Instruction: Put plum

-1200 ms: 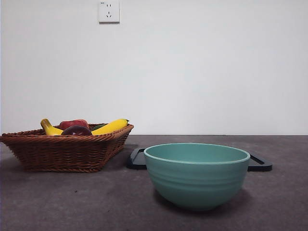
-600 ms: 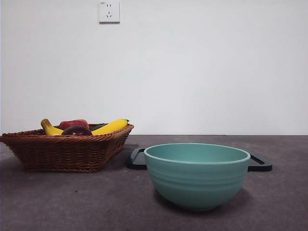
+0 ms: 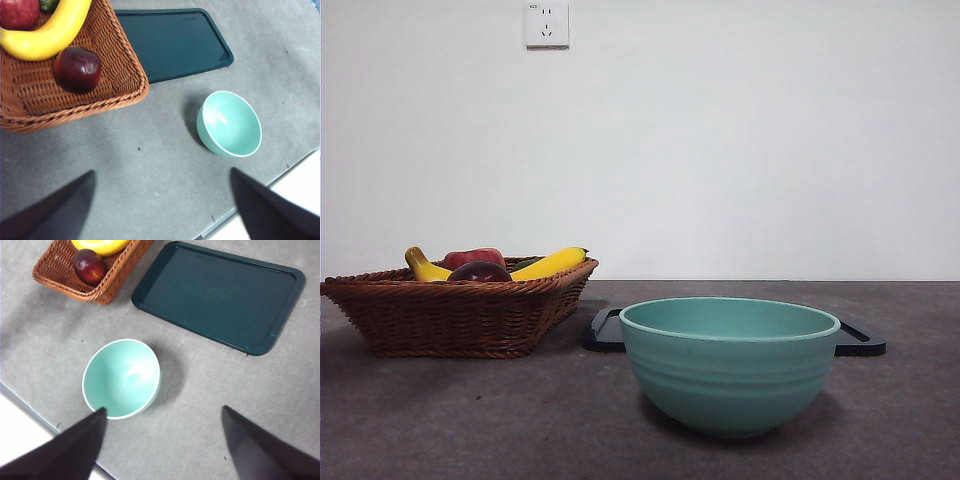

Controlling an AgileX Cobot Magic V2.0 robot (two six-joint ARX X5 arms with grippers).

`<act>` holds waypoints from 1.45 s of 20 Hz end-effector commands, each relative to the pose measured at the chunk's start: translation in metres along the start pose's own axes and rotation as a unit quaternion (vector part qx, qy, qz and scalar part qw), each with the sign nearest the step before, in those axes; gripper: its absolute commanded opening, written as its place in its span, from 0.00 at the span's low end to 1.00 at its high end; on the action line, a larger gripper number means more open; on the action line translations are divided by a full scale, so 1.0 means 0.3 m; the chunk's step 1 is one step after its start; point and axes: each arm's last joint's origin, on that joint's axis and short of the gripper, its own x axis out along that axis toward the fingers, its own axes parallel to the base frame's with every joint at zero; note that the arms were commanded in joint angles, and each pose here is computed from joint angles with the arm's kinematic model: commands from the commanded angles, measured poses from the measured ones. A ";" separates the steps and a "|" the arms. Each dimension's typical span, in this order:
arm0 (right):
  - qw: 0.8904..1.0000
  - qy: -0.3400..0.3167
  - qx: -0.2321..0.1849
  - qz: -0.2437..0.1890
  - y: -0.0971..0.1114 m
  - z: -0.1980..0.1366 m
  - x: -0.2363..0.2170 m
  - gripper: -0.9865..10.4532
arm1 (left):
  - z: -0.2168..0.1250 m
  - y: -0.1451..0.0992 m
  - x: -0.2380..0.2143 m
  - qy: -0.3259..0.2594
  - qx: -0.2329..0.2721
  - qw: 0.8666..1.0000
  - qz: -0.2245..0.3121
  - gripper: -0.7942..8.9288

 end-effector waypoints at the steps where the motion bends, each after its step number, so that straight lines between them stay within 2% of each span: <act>1: 1.000 -0.011 -0.006 0.001 0.006 0.016 -0.011 0.43 | 0.016 -0.007 -0.010 -0.009 0.000 1.000 -0.003 0.57; 8: 1.000 -0.011 -0.006 0.001 0.006 0.016 -0.011 0.43 | 0.027 -0.003 -0.006 -0.019 -0.009 1.000 0.002 0.57; 12: 1.000 -0.011 -0.006 0.001 0.006 0.016 -0.011 0.43 | 0.081 0.004 0.020 -0.035 -0.008 0.999 -0.001 0.56; 14: 1.000 -0.011 -0.006 0.001 0.006 0.016 -0.011 0.43 | 0.126 0.008 0.041 -0.029 -0.004 0.999 0.015 0.56; 22: 1.000 -0.011 -0.006 0.001 0.006 0.016 -0.011 0.43 | 0.327 0.022 0.245 0.048 0.017 0.994 0.098 0.56; 29: 1.000 -0.011 -0.006 0.001 0.006 0.016 -0.011 0.43 | 0.366 0.089 0.528 0.126 0.024 0.982 0.139 0.56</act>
